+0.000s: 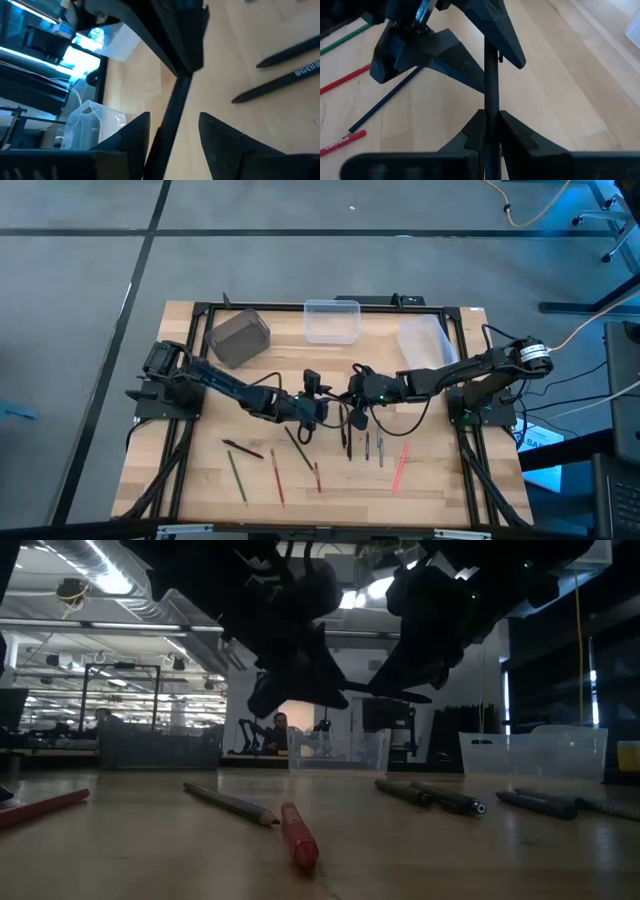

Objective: Sort crayons/erasers/pens/pencils in bins
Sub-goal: Put the center black pen into the black bin

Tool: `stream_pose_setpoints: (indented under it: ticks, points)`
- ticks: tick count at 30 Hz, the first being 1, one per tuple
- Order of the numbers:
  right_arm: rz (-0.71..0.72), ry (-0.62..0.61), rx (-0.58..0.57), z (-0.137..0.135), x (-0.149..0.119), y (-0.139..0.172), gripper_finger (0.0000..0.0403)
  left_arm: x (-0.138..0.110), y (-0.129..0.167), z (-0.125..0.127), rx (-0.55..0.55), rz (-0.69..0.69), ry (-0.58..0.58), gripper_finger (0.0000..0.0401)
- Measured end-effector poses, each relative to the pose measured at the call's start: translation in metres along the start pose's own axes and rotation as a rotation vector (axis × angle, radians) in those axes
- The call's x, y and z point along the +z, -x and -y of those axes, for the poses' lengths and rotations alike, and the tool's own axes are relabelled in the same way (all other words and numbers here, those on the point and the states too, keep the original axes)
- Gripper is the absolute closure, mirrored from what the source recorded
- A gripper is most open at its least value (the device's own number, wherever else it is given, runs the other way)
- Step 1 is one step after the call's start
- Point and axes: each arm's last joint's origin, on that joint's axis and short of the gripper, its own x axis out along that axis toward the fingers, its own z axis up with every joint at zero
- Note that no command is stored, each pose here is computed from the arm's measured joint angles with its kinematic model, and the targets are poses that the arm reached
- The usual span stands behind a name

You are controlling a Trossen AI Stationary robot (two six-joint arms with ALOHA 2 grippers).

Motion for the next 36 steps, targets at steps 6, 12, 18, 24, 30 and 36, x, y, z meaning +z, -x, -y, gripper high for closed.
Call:
stream_pose_setpoints:
  ticks: [6, 12, 18, 24, 30, 36]
  points:
    - [-0.005, 0.001, -0.008, 0.000, -0.001, 0.000, 0.0353, 0.004, 0.008, 0.003, 0.042, -0.004, -0.007, 0.0287]
    - [0.003, 0.000, -0.013, 0.000, 0.000, 0.000, 0.0344, 0.002, 0.008, 0.004, 0.035, -0.027, -0.023, 0.0350]
    - [0.029, 0.027, -0.083, 0.002, 0.001, 0.000, 0.0301, 0.000, 0.008, 0.004, 0.068, -0.052, -0.001, 0.0390]
    - [0.080, 0.060, -0.206, 0.005, 0.004, 0.005, 0.0265, -0.006, 0.009, 0.001, 0.199, -0.149, 0.043, 0.0382]
    - [0.160, 0.090, -0.355, 0.002, 0.011, 0.029, 0.0245, -0.024, 0.016, -0.010, 0.273, -0.292, 0.118, 0.0383]
    - [0.105, 0.054, -0.396, 0.004, 0.005, 0.045, 0.0240, -0.061, 0.052, -0.060, 0.315, -0.529, 0.285, 0.0383]
